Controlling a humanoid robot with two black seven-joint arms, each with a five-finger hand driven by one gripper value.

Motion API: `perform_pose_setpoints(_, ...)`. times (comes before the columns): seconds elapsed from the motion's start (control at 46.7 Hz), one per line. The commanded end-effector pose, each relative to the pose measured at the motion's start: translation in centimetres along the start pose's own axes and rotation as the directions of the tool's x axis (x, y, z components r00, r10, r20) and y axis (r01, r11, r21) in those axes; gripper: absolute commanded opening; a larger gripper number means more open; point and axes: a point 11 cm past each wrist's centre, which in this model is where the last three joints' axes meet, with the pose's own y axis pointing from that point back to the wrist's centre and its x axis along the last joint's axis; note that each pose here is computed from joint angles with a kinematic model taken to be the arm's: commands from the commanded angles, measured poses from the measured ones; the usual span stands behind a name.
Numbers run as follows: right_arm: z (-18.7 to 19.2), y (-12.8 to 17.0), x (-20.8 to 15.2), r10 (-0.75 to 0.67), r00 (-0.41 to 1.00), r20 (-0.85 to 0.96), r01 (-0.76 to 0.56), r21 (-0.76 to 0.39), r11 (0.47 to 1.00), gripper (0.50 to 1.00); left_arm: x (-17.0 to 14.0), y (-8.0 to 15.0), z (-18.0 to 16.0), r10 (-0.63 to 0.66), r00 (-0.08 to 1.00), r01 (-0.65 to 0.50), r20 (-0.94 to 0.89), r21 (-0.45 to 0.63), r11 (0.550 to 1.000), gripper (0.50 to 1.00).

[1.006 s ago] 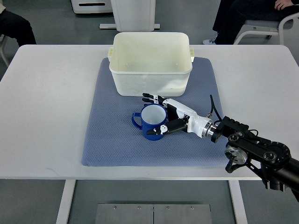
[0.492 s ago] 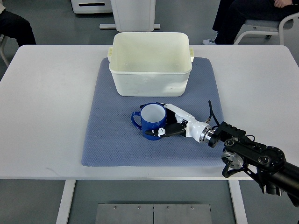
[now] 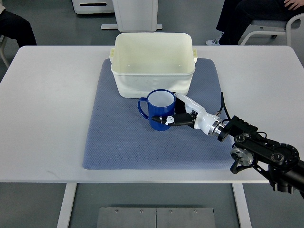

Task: Place cup in box with right hand
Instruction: 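Lift the blue mug with the right hand above the box, then lower the blue mug into the cream box with the right hand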

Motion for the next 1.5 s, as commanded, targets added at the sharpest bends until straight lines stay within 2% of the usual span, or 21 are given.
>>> perform_pose_setpoints(0.0, -1.4, 0.4, 0.3, -0.016, 1.000, -0.021, 0.016, 0.022, 1.000, 0.500, 0.0, 0.0, 0.0, 0.000, 1.000, 0.000, 0.000, 0.000, 1.000, 1.000)
perform_pose_setpoints(0.364, -8.2, 1.2, 4.4, 0.011, 0.992, -0.126, 0.001, 0.096, 0.995, 0.500, 0.0, 0.0, 0.0, 0.000, 1.000, 0.000, 0.000, 0.000, 1.000, 1.000)
perform_pose_setpoints(0.728, -14.2, -0.5, 7.5, 0.106, 0.989, -0.102, -0.092, 0.137, 0.986, 0.500, 0.0, 0.0, 0.0, 0.000, 1.000, 0.000, 0.000, 0.000, 1.000, 1.000)
perform_pose_setpoints(0.899, -13.9, -1.9, 8.3, 0.193, 0.975, -0.106, -0.183, 0.100, 0.978, 0.500, 0.0, 0.0, 0.0, 0.000, 1.000, 0.000, 0.000, 0.000, 1.000, 1.000)
perform_pose_setpoints(1.177, -13.6, -5.3, 7.0, 0.240, 0.967, -0.084, -0.232, 0.086, 0.969, 0.500, 0.0, 0.0, 0.0, 0.000, 1.000, 0.000, 0.000, 0.000, 1.000, 1.000)
perform_pose_setpoints(1.477, -11.9, -7.0, 6.7, 0.296, 0.953, -0.064, -0.293, 0.058, 0.954, 0.500, 0.0, 0.0, 0.0, 0.000, 1.000, 0.000, 0.000, 0.000, 1.000, 1.000)
